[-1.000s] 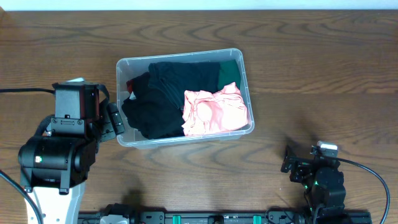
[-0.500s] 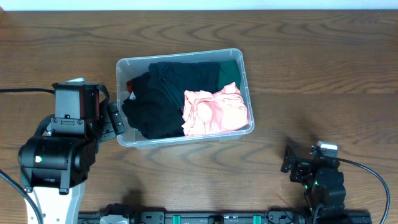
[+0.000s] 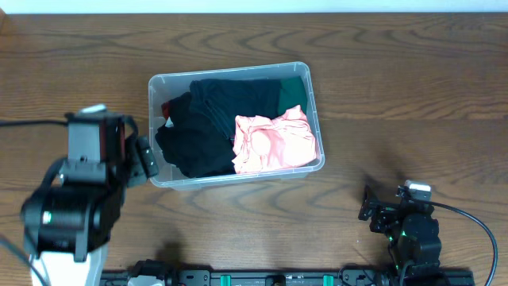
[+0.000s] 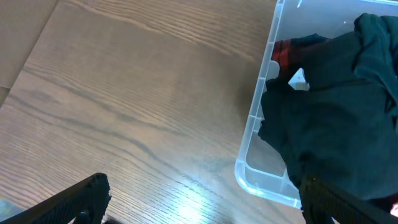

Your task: Pack container

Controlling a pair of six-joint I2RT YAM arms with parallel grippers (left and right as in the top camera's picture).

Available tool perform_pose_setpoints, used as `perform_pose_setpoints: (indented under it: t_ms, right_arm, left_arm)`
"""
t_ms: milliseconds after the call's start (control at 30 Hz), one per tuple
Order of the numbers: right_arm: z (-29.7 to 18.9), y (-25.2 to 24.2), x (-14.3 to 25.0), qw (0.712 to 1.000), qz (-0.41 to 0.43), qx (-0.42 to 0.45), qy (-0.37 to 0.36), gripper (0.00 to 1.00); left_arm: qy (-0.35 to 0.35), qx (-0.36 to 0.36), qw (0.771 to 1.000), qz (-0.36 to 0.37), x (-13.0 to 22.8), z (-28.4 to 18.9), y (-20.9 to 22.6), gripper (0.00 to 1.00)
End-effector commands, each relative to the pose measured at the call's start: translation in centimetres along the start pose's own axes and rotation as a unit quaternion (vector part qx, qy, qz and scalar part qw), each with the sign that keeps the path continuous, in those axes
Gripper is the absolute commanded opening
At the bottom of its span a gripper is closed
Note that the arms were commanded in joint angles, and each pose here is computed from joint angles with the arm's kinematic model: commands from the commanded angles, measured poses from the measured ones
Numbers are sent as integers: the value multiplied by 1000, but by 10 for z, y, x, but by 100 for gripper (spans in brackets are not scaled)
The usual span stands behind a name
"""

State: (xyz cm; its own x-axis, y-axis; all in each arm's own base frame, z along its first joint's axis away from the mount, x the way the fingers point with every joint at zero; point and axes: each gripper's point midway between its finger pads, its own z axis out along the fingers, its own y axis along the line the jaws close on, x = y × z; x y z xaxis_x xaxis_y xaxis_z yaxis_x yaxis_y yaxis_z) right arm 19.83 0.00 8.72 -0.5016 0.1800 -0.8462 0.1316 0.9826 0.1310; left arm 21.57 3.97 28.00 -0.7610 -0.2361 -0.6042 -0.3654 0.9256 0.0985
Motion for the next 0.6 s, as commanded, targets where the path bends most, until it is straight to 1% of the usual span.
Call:
perform_pose_setpoints:
  t_ms: [0, 100, 133, 267, 400, 567]
  right_arm:
    - [1, -2, 1, 1000, 10, 3, -2, 99]
    - [1, -2, 1, 1000, 10, 3, -2, 99]
    - [1, -2, 1, 1000, 10, 3, -2, 99]
    - [1, -2, 1, 1000, 10, 3, -2, 99]
    - [1, -2, 1, 1000, 10, 3, -2, 99]
    - [1, -2, 1, 1000, 10, 3, -2, 99]
  left_arm:
    - [-26, -6, 999, -26, 8, -10, 16, 98]
    - [-74, 4, 996, -54, 3, -13, 21, 98]
    - [-90, 10, 994, -55, 2, -13, 20, 98]
    - [-139, 68, 988, -12, 3, -8, 3, 98]
    - [-179, 93, 979, -28, 10, 7, -3, 98]
    - [-241, 130, 961, -39, 14, 20, -15, 98]
